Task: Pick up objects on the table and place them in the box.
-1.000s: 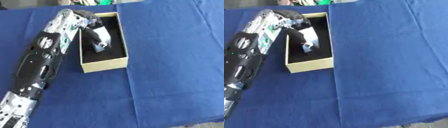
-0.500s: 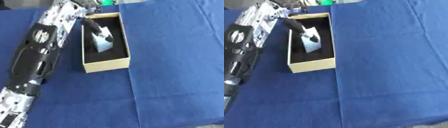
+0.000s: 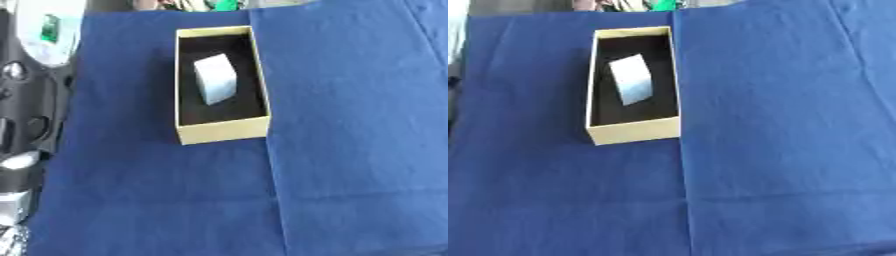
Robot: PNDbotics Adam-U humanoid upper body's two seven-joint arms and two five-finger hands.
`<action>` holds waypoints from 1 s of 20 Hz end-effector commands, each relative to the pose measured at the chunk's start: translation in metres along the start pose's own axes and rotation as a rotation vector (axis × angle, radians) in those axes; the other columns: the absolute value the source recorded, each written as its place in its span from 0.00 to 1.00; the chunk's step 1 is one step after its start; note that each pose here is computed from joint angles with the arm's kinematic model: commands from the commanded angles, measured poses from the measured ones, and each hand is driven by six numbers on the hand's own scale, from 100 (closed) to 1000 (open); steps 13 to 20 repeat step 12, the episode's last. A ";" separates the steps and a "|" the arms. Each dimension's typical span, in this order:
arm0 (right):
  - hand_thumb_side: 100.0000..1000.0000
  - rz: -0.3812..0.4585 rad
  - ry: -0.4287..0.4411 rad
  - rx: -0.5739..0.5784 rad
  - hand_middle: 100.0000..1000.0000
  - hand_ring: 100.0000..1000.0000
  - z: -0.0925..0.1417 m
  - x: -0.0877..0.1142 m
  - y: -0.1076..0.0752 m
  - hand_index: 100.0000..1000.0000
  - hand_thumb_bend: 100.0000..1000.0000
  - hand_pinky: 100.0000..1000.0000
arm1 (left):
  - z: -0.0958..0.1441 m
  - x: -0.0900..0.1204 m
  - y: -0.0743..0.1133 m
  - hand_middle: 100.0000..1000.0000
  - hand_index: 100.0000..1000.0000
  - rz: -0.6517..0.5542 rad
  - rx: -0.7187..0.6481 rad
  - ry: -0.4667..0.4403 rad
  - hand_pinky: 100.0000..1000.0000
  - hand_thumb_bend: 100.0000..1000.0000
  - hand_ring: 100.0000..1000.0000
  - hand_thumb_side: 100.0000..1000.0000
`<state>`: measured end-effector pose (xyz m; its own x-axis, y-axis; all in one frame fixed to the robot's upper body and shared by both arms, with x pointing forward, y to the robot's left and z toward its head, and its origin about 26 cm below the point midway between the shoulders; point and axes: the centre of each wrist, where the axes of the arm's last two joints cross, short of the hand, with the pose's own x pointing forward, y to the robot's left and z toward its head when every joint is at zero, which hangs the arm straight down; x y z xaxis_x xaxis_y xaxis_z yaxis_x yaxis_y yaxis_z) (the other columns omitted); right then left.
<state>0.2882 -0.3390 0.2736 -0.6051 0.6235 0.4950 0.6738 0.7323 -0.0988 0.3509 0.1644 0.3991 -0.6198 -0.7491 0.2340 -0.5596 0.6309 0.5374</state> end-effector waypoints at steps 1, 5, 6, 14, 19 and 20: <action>0.90 0.022 -0.057 -0.030 0.67 0.74 -0.010 0.005 -0.010 0.75 0.00 0.67 | 0.012 0.003 0.051 0.66 0.75 0.165 0.280 -0.025 0.59 0.00 0.65 0.77; 0.91 0.011 -0.075 -0.075 0.68 0.75 -0.010 0.003 -0.014 0.75 0.00 0.67 | 0.041 -0.001 0.075 0.67 0.76 0.304 0.518 -0.042 0.59 0.00 0.65 0.72; 0.91 0.004 -0.081 -0.086 0.68 0.75 -0.010 0.003 -0.015 0.75 0.00 0.67 | 0.047 -0.007 0.076 0.67 0.77 0.318 0.564 -0.055 0.59 0.02 0.65 0.71; 0.95 -0.051 -0.130 -0.134 0.74 0.78 -0.009 0.001 -0.018 0.79 0.00 0.67 | 0.092 -0.055 0.064 0.69 0.78 0.330 0.647 -0.087 0.61 0.14 0.68 0.69; 0.95 -0.051 -0.130 -0.134 0.74 0.78 -0.009 0.001 -0.018 0.79 0.00 0.67 | 0.092 -0.055 0.064 0.69 0.78 0.330 0.647 -0.087 0.61 0.14 0.68 0.69; 0.95 -0.051 -0.130 -0.134 0.74 0.78 -0.009 0.001 -0.018 0.79 0.00 0.67 | 0.092 -0.055 0.064 0.69 0.78 0.330 0.647 -0.087 0.61 0.14 0.68 0.69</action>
